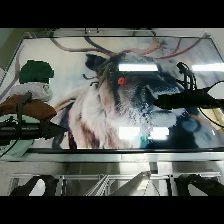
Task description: Fold the shirts.
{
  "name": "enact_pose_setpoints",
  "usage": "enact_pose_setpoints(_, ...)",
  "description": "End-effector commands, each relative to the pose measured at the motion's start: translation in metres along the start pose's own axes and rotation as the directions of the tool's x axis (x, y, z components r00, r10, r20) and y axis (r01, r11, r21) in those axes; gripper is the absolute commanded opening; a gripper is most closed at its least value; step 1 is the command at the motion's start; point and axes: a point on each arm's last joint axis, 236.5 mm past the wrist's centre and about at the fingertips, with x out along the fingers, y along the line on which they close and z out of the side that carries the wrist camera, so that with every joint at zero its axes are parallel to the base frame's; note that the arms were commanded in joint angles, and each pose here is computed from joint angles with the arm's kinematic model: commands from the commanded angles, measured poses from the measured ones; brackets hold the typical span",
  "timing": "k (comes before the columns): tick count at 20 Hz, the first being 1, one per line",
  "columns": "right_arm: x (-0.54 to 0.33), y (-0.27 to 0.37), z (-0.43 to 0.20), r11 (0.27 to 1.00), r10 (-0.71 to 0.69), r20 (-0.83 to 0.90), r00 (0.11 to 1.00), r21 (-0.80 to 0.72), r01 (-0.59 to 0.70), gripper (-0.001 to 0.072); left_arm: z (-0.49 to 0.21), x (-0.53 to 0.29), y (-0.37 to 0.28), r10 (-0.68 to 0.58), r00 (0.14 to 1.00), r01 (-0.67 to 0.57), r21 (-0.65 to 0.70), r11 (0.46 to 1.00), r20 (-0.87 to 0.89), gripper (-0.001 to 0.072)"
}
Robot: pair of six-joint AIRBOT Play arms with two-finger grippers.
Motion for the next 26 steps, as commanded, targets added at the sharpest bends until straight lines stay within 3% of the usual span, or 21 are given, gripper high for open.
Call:
enact_pose_setpoints(1, 0.000, 0.000, 0.000, 1.000, 0.000, 0.000, 1.000, 0.000, 0.000, 0.0022, 0.000, 0.000, 0.000, 0.001, 1.000, -0.001, 0.001, 1.000, 0.001, 0.0018)
enact_pose_setpoints(6, 0.000, 0.000, 0.000, 1.000, 0.000, 0.000, 1.000, 0.000, 0.000, 0.0022, 0.039, -0.034, -0.006, 0.057, 0.991, -0.060, 0.020, 0.998, 0.121, 0.0038)
enact_pose_setpoints(8, 0.000, 0.000, 0.000, 1.000, 0.000, 0.000, 1.000, 0.000, 0.000, 0.0022, 0.084, -0.080, -0.007, 0.145, 0.946, -0.164, 0.042, 0.986, 0.289, 0.0720)
enact_pose_setpoints(11, 0.000, 0.000, 0.000, 1.000, 0.000, 0.000, 1.000, 0.000, 0.000, 0.0022, 0.156, -0.152, 0.018, 0.290, 0.813, -0.332, -0.008, 0.943, 0.504, 0.0719)
enact_pose_setpoints(16, 0.000, 0.000, 0.000, 1.000, 0.000, -0.002, 1.000, 0.002, 0.000, 0.0022, 0.261, -0.213, 0.112, 0.476, 0.650, -0.527, -0.100, 0.844, 0.593, 0.0718)
enact_pose_setpoints(18, 0.000, 0.000, 0.000, 1.000, 0.000, -0.002, 1.000, 0.002, 0.000, 0.0022, 0.303, -0.208, 0.157, 0.508, 0.642, -0.560, -0.101, 0.822, 0.575, 0.0718)
enact_pose_setpoints(23, 0.000, 0.000, 0.000, 1.000, 0.000, -0.002, 1.000, 0.002, 0.000, 0.0022, 0.384, -0.123, 0.261, 0.476, 0.726, -0.528, -0.042, 0.848, 0.497, 0.0717)
enact_pose_setpoints(26, 0.000, 0.000, 0.000, 1.000, 0.000, -0.001, 1.000, 0.002, 0.000, 0.0022, 0.394, -0.068, 0.314, 0.535, 0.722, -0.595, -0.001, 0.804, 0.439, 0.0718)
